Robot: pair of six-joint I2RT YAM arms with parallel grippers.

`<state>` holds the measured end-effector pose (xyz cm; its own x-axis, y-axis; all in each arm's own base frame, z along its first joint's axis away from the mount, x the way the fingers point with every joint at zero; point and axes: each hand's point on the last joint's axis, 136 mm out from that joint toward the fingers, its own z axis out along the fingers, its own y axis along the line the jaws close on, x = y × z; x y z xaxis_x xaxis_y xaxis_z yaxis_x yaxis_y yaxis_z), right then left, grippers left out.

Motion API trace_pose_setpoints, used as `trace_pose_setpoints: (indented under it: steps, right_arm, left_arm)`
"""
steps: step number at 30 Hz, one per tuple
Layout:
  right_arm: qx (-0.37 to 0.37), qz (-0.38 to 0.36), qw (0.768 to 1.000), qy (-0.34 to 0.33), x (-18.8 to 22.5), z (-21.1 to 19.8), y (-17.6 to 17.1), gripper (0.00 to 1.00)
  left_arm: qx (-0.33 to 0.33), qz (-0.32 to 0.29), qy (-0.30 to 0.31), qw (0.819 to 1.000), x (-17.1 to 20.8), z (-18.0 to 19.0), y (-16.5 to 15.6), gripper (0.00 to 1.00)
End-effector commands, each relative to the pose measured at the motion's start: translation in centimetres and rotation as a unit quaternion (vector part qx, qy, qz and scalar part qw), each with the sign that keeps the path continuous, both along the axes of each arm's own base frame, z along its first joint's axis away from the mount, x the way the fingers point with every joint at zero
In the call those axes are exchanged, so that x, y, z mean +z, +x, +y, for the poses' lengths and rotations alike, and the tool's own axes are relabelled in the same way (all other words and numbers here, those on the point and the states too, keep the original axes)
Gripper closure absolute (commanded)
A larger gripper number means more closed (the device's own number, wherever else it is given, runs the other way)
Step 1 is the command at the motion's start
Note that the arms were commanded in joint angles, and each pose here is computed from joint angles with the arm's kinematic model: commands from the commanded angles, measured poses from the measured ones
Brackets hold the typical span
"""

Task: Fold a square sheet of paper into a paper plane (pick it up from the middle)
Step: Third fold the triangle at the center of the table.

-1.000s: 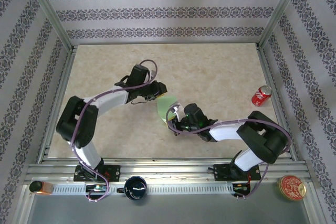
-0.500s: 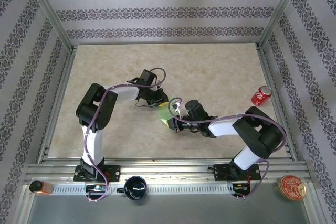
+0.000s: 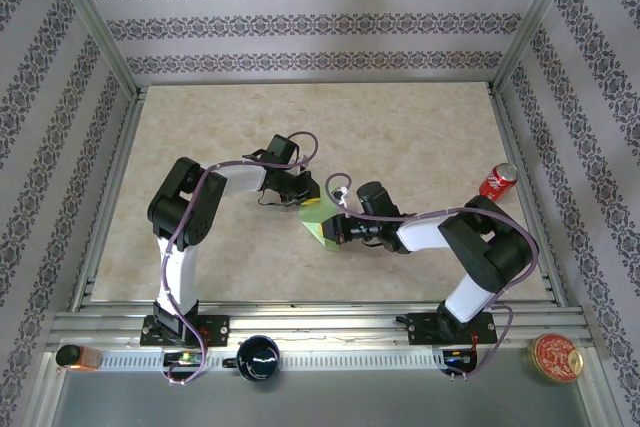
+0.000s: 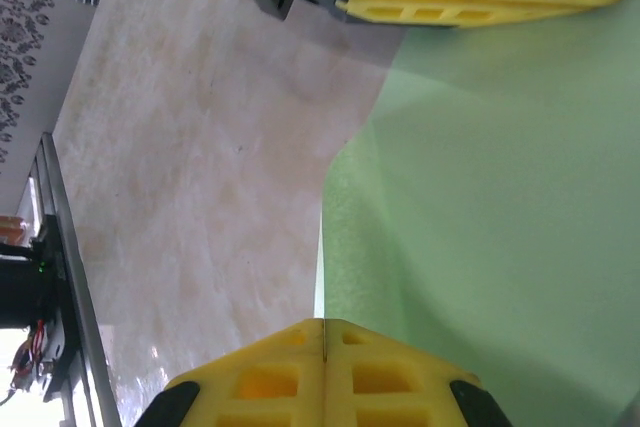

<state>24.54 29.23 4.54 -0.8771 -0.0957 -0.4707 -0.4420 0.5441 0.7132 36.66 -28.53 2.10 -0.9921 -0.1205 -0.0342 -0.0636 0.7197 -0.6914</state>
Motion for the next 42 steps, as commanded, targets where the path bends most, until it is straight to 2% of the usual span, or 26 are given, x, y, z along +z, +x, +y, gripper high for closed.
trace_pose_setpoints:
  steps: [1, 20, 42]
  right_arm:
    - [0.000, 0.017, 1.000, 0.007, 0.0, 0.0, 0.6, 1.00]
    - [0.007, 0.042, 0.996, -0.077, -1.9, -1.9, 2.2, 1.00]
    - [-0.002, 0.043, 0.994, -0.100, -2.0, -2.2, 3.1, 1.00]
  left_arm:
    - [-0.008, 0.033, 0.035, 0.999, -2.6, 1.3, -1.3, 0.86]
    - [-0.008, 0.030, 0.058, 0.998, -2.4, 1.9, -1.4, 0.87]
    - [-0.003, 0.027, 0.051, 0.998, -2.2, 1.8, -1.2, 0.86]
